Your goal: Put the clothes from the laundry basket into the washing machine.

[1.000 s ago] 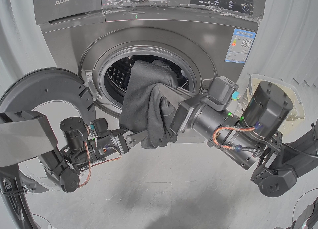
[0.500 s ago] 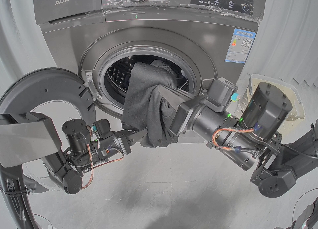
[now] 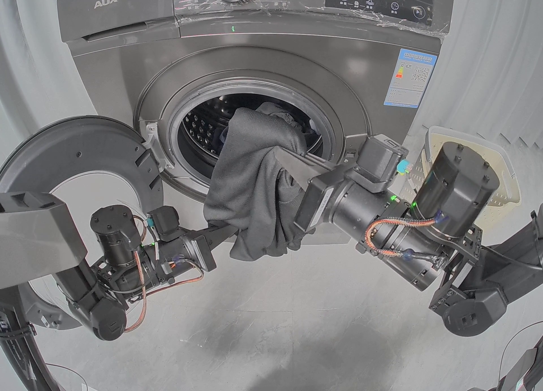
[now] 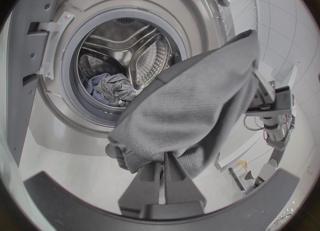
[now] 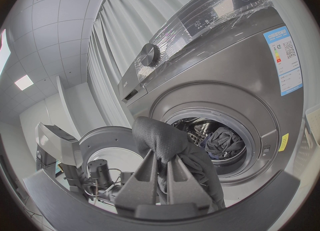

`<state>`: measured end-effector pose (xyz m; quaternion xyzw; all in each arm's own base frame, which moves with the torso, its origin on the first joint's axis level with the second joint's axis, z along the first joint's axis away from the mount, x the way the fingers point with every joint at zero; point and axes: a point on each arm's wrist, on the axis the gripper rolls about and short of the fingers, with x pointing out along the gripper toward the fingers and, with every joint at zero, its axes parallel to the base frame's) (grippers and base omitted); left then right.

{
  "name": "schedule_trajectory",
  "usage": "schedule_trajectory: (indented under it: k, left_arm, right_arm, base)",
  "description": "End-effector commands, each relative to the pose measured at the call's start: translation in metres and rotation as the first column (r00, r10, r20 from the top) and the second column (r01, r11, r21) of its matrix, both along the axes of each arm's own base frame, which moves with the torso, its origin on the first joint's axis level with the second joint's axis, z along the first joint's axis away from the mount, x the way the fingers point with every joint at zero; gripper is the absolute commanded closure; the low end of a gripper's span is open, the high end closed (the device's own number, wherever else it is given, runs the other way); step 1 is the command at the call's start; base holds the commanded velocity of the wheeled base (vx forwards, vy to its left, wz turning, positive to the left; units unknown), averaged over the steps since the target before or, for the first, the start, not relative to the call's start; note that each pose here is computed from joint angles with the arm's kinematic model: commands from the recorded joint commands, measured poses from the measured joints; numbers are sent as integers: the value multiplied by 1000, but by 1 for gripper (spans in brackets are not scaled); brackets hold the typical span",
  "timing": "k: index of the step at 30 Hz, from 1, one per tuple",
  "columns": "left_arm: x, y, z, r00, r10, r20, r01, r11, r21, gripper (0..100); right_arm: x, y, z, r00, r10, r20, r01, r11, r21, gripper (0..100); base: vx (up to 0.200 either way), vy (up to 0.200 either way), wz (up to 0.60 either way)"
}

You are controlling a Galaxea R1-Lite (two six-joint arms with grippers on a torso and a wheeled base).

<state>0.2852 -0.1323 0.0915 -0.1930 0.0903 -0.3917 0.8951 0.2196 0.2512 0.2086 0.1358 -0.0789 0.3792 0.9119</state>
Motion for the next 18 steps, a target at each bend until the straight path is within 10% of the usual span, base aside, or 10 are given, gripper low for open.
schedule_trajectory:
  k: [1, 18]
  left_arm:
    - [-36, 5, 20, 999, -41, 19, 41, 999, -10, 100]
    - [-84, 6, 27, 992, -123, -7, 123, 992, -5, 100]
  right_arm:
    - [1, -2, -1, 1000, -6, -2, 6, 1000, -2, 100]
    - [-3, -4, -10, 1000, -2, -28, 1, 1000, -31, 100]
  base:
    - [0, 0, 0]
    - [0, 0, 0]
